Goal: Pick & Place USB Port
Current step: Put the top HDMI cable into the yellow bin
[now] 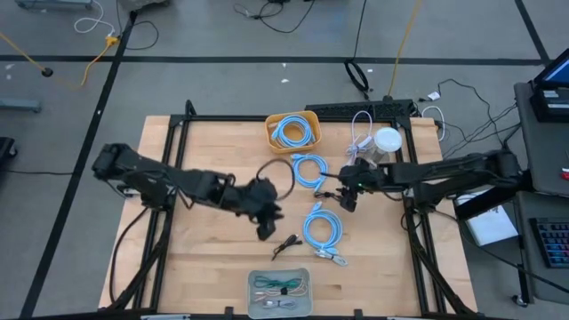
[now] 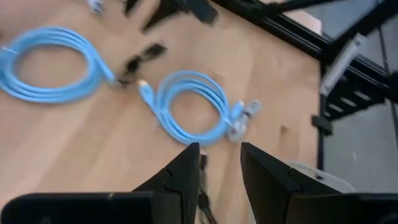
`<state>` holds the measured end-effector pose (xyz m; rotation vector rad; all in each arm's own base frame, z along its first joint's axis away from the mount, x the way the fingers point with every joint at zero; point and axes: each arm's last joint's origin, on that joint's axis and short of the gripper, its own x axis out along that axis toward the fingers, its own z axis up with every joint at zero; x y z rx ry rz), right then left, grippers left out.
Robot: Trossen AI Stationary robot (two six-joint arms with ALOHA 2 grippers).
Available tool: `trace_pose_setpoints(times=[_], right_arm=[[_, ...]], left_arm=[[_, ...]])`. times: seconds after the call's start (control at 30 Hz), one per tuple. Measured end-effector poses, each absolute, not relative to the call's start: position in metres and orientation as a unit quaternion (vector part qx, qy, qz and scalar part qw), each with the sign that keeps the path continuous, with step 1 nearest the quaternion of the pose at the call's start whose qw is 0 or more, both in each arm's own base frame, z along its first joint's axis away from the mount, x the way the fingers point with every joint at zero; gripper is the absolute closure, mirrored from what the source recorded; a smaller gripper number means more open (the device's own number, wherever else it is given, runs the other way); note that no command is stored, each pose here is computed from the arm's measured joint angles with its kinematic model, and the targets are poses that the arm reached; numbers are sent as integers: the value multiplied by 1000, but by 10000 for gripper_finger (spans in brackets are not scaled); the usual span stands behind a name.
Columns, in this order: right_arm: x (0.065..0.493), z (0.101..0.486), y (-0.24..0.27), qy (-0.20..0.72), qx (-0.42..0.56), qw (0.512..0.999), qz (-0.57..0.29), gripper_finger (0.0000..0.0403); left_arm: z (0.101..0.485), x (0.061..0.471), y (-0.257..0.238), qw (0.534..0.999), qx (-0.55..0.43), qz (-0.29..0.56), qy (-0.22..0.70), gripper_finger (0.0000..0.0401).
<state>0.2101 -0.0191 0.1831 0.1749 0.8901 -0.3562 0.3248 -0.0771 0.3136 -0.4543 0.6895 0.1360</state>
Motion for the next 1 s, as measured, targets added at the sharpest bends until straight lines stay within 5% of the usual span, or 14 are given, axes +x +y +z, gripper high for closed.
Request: trace_pose_setpoints(times=[0.3, 0.73, 1.0], right_arm=[[227, 167, -29, 432, 127, 885, -116, 176], [243, 161, -51, 386, 103, 905, -146, 192], [251, 143, -56, 459, -4, 885, -84, 193]], left_arm=[[316, 327, -45, 914, -218, 89, 331, 281], [314, 327, -28, 911, -199, 83, 351, 281], [310, 324, -27, 903, -186, 84, 377, 281]])
